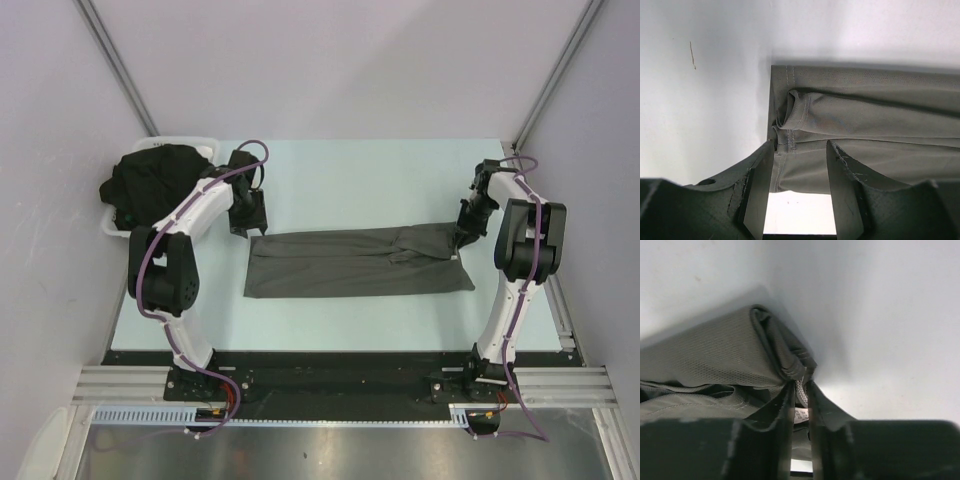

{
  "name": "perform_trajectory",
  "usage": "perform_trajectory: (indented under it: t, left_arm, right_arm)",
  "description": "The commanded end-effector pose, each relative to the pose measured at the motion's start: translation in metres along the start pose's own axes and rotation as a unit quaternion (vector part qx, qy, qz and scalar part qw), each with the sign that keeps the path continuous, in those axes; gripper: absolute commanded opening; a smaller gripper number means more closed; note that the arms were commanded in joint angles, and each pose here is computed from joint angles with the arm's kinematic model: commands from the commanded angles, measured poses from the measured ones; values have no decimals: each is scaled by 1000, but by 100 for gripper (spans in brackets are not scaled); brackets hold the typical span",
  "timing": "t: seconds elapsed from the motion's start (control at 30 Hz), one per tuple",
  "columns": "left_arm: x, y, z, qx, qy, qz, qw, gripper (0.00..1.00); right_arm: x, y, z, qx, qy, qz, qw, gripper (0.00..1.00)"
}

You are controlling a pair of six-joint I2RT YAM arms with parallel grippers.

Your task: Fold and stack the t-shirts

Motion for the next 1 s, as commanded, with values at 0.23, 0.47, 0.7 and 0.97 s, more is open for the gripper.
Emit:
perform_trajectory:
  t: [0.23, 0.47, 0.7, 0.97]
  left_arm:
    - [18, -1, -6, 0, -29, 4, 1000, 51]
    - [19, 5, -2, 0, -30, -2, 1000, 51]
    - [18, 5, 0, -1, -29, -3, 1000, 51]
    - [20, 6, -1, -3, -30, -7, 1000, 51]
  right_arm:
    - [-48, 14, 16, 10, 39, -24, 999, 0]
    - [-46, 18, -15, 18, 7, -21, 1000, 0]
    - [-45, 33, -58, 34, -23, -21, 999, 0]
    - [-40, 56, -94, 47, -52, -40, 997, 0]
Point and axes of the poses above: each gripper's point midway between its finger pads, its own x axis back along the fingers, its own y axis along the line the jaws close on, z = x × y, the point moved 1 cm from there along x, back along the fingers, and after that the axes turned 3 degrees about x, right-handed, at the moved point
